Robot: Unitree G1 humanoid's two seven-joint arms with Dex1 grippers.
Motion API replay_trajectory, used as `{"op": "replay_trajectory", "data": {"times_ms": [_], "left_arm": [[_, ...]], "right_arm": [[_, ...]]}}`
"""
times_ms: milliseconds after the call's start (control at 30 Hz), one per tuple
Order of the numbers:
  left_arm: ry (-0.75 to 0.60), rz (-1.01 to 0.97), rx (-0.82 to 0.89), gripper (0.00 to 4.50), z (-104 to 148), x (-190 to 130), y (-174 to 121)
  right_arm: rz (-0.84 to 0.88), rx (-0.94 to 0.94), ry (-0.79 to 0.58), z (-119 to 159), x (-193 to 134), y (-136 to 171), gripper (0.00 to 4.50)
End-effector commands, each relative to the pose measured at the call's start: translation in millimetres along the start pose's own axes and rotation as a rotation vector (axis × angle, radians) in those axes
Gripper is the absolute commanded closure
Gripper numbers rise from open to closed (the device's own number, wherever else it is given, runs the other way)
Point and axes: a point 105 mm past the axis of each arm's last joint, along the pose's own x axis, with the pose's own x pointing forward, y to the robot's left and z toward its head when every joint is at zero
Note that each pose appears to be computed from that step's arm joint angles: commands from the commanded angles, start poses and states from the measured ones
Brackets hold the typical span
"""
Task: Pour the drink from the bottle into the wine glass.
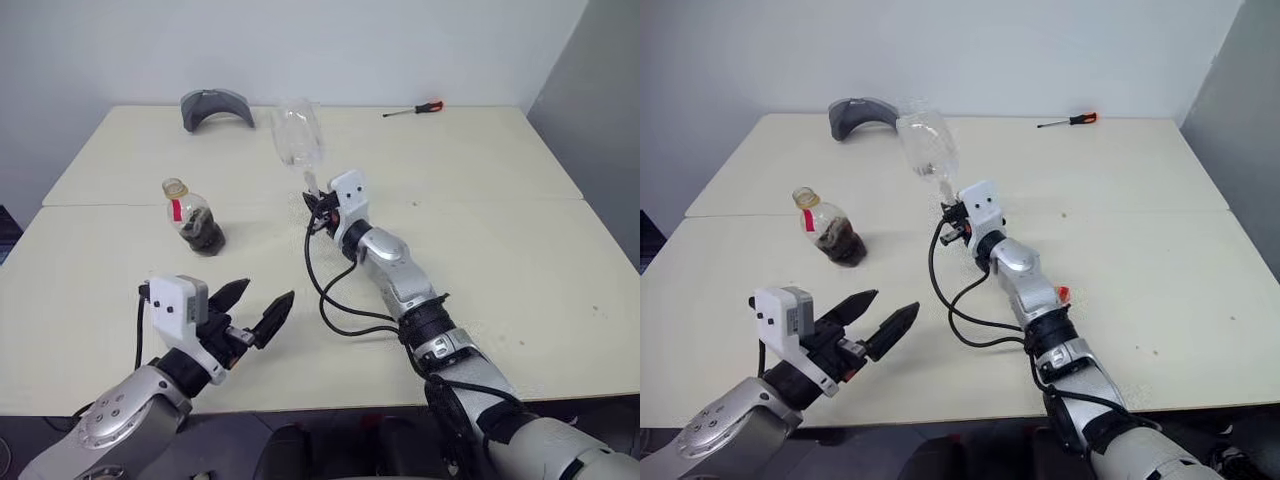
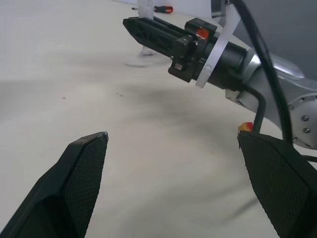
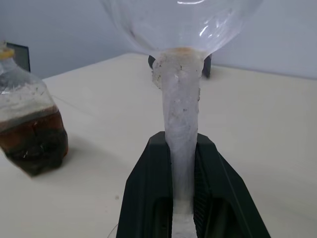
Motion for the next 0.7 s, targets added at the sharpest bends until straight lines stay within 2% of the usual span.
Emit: {"op": "replay_trajectory", "data": {"times_ms": [33,133,200,333,700], "left_arm": [[-0.028,-0.009,0.031,0.00,7.6,-3.5,-0.6],[-0.026,-0.009,0.033,0.00,7.7,-4.8,0.3],[-0.025,-0.008,0.037,0.00,7.6,-5.8,1.5],[-0.023,-0.011,0.044,0.00,8.2,-6.3,3.0],[-0.016,-0.024,0.048,0.00,6.9,-6.7,4.3]], "right_arm": [[-0.068,0.056,-0.037,-5.4,6.8,5.1,4.31],[-0.088,0.073,-0.007,-19.1,7.0,8.6,4.31],[-0.078,0.033,0.093,-42.4,4.0,14.9,4.31],[-0.071,-0.009,0.210,-71.6,-6.0,18.4,4.31],[-0.091,0.000,0.282,-85.8,-38.5,-11.1,4.31]]}}
